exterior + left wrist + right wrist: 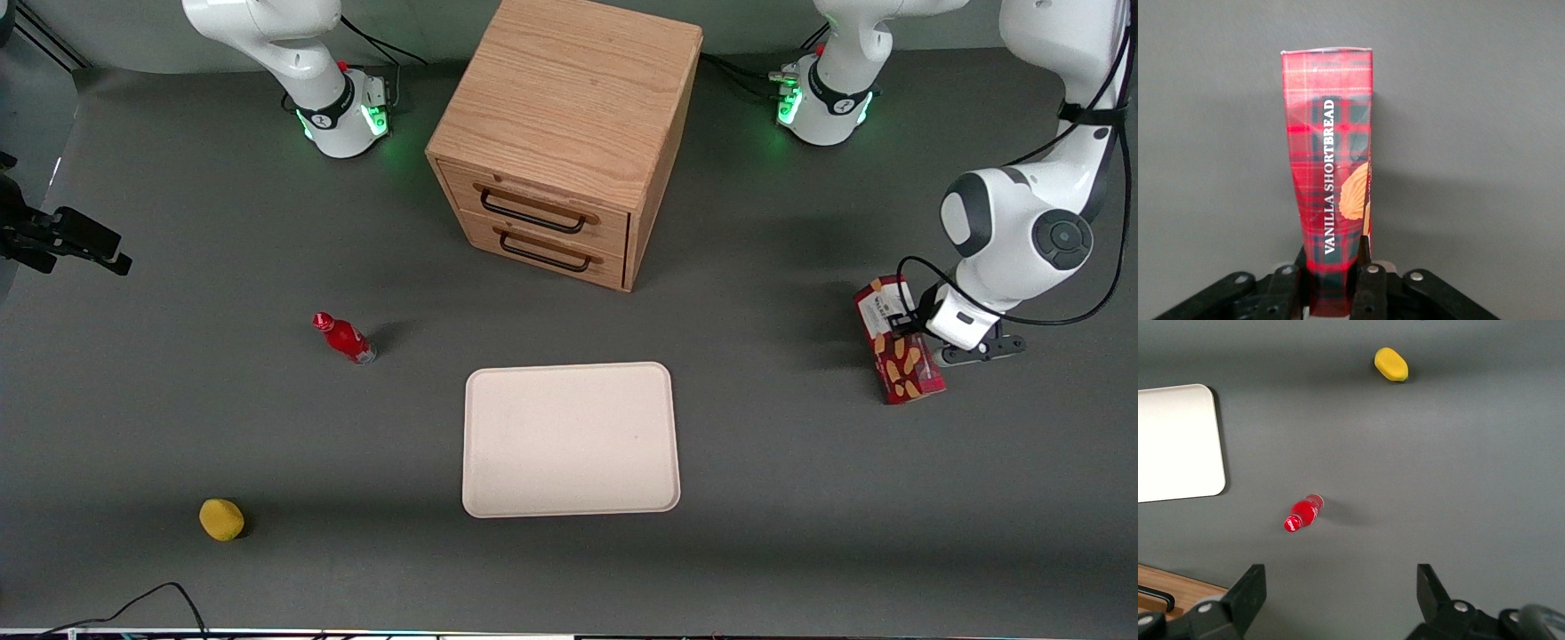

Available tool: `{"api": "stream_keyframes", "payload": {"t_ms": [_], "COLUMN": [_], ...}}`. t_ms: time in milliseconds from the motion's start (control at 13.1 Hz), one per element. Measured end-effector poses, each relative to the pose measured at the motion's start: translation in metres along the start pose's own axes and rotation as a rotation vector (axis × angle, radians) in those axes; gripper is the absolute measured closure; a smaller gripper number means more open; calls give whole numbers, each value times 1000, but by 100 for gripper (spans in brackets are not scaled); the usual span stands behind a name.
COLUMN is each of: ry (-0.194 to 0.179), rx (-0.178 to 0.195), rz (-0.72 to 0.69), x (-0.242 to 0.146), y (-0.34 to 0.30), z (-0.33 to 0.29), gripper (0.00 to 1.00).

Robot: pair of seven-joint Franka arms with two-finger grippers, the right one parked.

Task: Place red cookie box on tray
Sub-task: 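Close the left gripper on the box end and lift it upright, then carry the held box over to the white tray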

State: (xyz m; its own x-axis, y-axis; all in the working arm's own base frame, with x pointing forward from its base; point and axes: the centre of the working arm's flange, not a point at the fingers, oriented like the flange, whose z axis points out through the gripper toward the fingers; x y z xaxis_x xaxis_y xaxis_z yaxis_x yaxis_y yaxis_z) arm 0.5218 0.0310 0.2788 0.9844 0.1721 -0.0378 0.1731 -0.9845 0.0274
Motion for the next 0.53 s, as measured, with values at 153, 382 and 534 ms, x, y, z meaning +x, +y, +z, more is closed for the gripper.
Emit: {"api": "stream_keyframes", "payload": {"t_ms": [153, 382, 534], "ry": [-54, -141, -152], "rx": [-7, 5, 20], "rz": [12, 23, 24], "x": [-10, -26, -35], "y": [22, 60, 90], "z": [-53, -168, -243], "gripper": [78, 75, 75]}}
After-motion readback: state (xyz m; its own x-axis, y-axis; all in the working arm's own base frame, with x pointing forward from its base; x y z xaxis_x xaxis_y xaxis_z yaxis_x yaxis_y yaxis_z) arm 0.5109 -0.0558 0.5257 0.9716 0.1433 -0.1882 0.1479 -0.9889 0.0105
